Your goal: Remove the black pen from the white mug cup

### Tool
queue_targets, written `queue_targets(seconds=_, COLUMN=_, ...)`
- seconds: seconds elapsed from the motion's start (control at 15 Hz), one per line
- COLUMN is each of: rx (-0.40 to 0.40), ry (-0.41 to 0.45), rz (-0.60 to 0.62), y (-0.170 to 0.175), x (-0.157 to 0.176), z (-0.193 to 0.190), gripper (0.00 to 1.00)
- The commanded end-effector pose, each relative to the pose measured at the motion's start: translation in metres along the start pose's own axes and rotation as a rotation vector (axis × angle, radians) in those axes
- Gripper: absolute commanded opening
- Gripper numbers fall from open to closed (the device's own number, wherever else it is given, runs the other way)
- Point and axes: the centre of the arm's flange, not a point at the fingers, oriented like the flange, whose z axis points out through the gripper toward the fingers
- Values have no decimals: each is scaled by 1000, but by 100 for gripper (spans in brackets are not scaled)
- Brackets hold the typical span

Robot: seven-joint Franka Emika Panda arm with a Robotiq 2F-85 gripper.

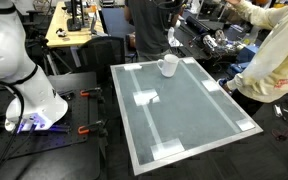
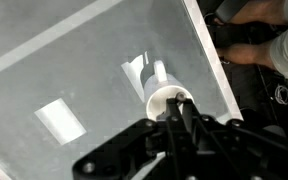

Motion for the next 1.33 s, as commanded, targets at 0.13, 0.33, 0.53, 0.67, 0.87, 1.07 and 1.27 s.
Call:
queue_targets(seconds=0.13, rx=-39, ry=116, rz=116, y=37, x=-35, z=-25, gripper=3)
queue_targets(seconds=0.33, rx=-65, ry=187, rz=209, y=58, x=-42, z=-30, gripper=3)
queue_targets(seconds=0.53, rx=-89, ry=251, rz=302, y=83, x=-43, z=-30, gripper=3)
queue_targets(seconds=0.67, rx=-111, ry=287, rz=367, y=101, x=-41, z=-26, gripper=3)
queue_targets(seconds=0.87, rx=-146, ry=321, rz=463, y=128, x=-37, z=-17, gripper=3)
queue_targets(seconds=1.07, rx=-172, ry=340, rz=541, y=151, x=-34, z=-3, gripper=3)
queue_targets(seconds=1.27, rx=-189, ry=354, rz=584, y=164, x=-29, z=13, gripper=3)
